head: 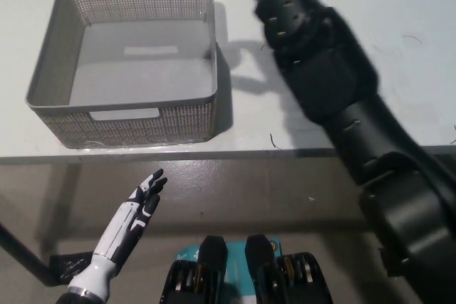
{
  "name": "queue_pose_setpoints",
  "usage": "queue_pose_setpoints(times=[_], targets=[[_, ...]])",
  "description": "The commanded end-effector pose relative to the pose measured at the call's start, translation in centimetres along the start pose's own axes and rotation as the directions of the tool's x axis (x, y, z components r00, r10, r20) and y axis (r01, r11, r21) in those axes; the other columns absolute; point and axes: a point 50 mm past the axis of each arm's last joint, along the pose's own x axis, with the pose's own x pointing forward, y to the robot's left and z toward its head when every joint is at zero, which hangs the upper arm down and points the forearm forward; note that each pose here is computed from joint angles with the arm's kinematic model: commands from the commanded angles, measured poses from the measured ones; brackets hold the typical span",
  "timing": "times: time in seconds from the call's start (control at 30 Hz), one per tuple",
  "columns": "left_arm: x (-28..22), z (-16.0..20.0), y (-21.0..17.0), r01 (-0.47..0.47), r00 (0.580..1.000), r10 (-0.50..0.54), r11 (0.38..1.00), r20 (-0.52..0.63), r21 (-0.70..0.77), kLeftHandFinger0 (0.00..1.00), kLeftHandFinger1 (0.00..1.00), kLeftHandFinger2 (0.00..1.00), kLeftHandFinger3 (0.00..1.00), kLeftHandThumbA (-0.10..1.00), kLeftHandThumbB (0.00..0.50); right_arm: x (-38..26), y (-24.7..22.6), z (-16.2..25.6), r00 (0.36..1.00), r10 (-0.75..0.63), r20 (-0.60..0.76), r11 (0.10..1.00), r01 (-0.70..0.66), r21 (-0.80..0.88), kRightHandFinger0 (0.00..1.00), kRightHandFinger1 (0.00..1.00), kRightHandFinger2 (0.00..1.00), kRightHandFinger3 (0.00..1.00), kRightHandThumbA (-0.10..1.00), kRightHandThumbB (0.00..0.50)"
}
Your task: Use the right hand to pick up a tennis ball and put it into a container on the left side
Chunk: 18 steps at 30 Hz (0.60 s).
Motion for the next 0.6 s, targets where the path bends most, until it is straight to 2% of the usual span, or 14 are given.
queue_pose_setpoints(times=[0.0,0.1,0.13,0.17,0.23,0.27,0.3,0.33,0.4,0.47,0.57], targets=[[0.3,0.9,0.7,0.012,0.999,-0.014,0.999,0.050,0.036,1.00,1.00,1.00,1.00,1.00,0.205,2.0,0.9,5.2,0.995,0.032,0.094,0.999,-0.029,-0.029,0.03,0.44,0.75,0.70,0.51,0.000],[0.4,1.1,0.7,0.014,0.998,-0.015,0.999,0.053,0.033,1.00,1.00,1.00,1.00,1.00,0.202,2.4,3.2,5.2,0.994,0.074,0.079,0.996,-0.069,-0.061,0.04,0.42,0.72,0.55,0.53,0.000],[0.4,1.1,0.8,0.019,0.998,-0.021,0.999,0.053,0.029,1.00,1.00,1.00,1.00,1.00,0.201,2.5,4.2,5.0,0.993,0.091,0.069,0.994,-0.086,-0.072,0.02,0.40,0.71,0.52,0.50,0.000],[0.4,1.1,0.8,0.021,0.998,-0.022,0.999,0.052,0.028,1.00,1.00,1.00,1.00,1.00,0.199,2.5,4.7,4.9,0.993,0.099,0.059,0.992,-0.094,-0.079,0.01,0.40,0.72,0.55,0.49,0.000],[0.4,1.2,0.9,0.024,0.998,-0.026,0.999,0.061,0.034,1.00,1.00,1.00,1.00,1.00,0.186,2.4,6.0,4.2,0.991,0.127,0.035,0.988,-0.124,-0.095,0.02,0.44,0.77,0.68,0.49,0.000],[0.4,1.3,0.9,0.025,0.998,-0.027,0.999,0.065,0.037,1.00,1.00,1.00,1.00,1.00,0.180,2.3,6.6,3.6,0.989,0.146,0.015,0.985,-0.144,-0.100,0.05,0.48,0.81,0.78,0.50,0.000],[0.5,1.3,1.0,0.025,0.997,-0.027,0.999,0.065,0.037,1.00,1.00,1.00,1.00,1.00,0.180,2.3,6.6,3.5,0.989,0.148,0.013,0.984,-0.146,-0.100,0.05,0.49,0.82,0.79,0.50,0.000],[0.5,1.4,1.0,0.025,0.998,-0.027,0.999,0.065,0.036,1.00,1.00,1.00,1.00,1.00,0.178,2.3,7.1,3.2,0.987,0.161,-0.015,0.980,-0.161,-0.113,0.08,0.53,0.86,0.85,0.52,0.000],[0.5,1.5,1.0,0.026,0.998,-0.028,0.999,0.061,0.030,1.00,1.00,1.00,1.00,1.00,0.185,2.0,7.9,2.4,0.983,0.178,-0.039,0.978,-0.181,-0.102,0.08,0.52,0.86,0.84,0.51,0.000],[0.6,1.5,1.0,0.026,0.998,-0.029,0.999,0.064,0.038,1.00,1.00,1.00,1.00,1.00,0.201,1.7,8.8,1.5,0.980,0.190,-0.064,0.975,-0.196,-0.103,0.06,0.47,0.79,0.80,0.48,0.000],[0.8,1.6,1.0,0.029,0.997,-0.032,0.999,0.064,0.046,1.00,1.00,1.00,1.00,1.00,0.199,1.1,9.5,0.4,0.978,0.194,-0.079,0.972,-0.203,-0.116,0.00,0.31,0.62,0.74,0.46,0.000]])
